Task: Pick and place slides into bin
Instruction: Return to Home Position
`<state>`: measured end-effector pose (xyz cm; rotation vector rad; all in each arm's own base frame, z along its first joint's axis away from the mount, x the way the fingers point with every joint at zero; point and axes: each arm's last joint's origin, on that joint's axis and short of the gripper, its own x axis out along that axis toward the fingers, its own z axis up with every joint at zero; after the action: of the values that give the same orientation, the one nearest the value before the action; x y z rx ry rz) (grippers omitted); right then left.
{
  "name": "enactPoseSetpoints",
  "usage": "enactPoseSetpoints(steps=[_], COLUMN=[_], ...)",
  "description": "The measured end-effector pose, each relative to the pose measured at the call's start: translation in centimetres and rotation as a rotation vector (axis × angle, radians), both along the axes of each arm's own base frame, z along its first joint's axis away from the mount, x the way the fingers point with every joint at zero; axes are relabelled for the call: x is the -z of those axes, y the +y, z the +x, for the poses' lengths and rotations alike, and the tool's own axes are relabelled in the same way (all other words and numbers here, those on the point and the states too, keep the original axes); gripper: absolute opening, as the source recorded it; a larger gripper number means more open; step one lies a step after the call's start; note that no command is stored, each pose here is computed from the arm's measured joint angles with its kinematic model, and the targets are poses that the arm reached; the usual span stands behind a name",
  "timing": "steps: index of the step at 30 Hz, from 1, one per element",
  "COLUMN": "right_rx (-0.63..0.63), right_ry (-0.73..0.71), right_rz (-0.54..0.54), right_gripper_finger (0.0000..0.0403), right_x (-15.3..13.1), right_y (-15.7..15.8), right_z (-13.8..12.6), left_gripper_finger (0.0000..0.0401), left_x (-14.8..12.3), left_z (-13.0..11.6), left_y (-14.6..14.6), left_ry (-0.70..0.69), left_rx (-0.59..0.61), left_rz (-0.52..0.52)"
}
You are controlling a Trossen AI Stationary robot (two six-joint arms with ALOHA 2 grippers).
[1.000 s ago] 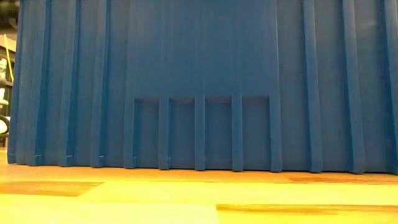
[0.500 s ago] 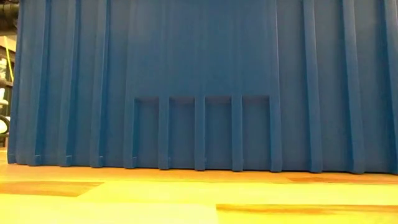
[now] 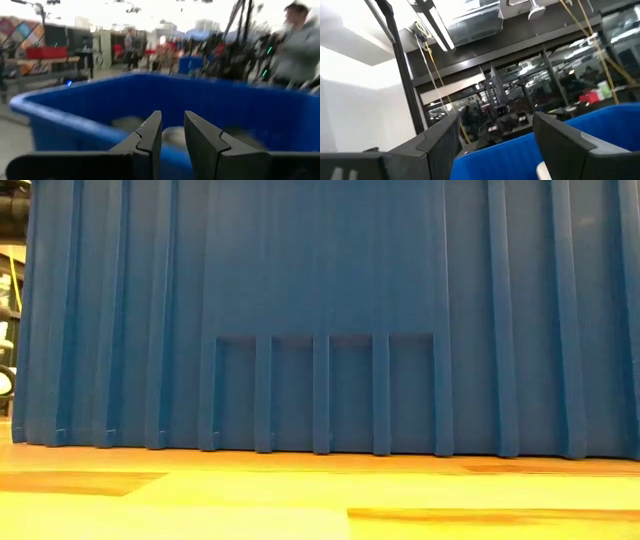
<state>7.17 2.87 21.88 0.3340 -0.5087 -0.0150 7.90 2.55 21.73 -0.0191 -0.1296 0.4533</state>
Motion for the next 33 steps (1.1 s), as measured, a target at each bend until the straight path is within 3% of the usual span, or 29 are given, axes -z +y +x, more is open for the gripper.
enactPoseSetpoints(steps=[13, 17, 23, 26, 29, 33], right_rx=[0.013, 0.01, 0.066, 0.093, 0.12, 0.076], right_ry=[0.071, 0.102, 0.121, 0.155, 0.179, 0.185], right_rz=[-0.017, -0.022, -0.018, -0.045, 0.004, 0.006], right_gripper_finger=[0.0239, 0.0239, 0.0239, 0.0239, 0.0239, 0.0239], right_x=[0.6, 0.9, 1.0, 1.3, 1.5, 1.6], right_y=[0.2, 0.2, 0.1, 0.1, 0.0, 0.2], right_z=[0.3, 0.5, 0.5, 0.6, 0.6, 0.7], left_gripper_finger=[0.0074, 0.0074, 0.0074, 0.0074, 0.0074, 0.0074], left_x=[0.7, 0.5, 1.0, 2.3, 3.9, 3.7], left_z=[0.1, 0.0, 0.5, 0.9, 1.3, 1.3], left_y=[-0.1, 0.0, -0.2, 0.0, 0.2, 0.2], left_ry=[0.122, 0.068, 0.048, 0.066, 0.06, 0.055], left_rx=[0.02, -0.013, 0.096, 0.076, 0.044, 0.018], left_rz=[0.068, -0.007, 0.082, 0.08, 0.057, 0.171])
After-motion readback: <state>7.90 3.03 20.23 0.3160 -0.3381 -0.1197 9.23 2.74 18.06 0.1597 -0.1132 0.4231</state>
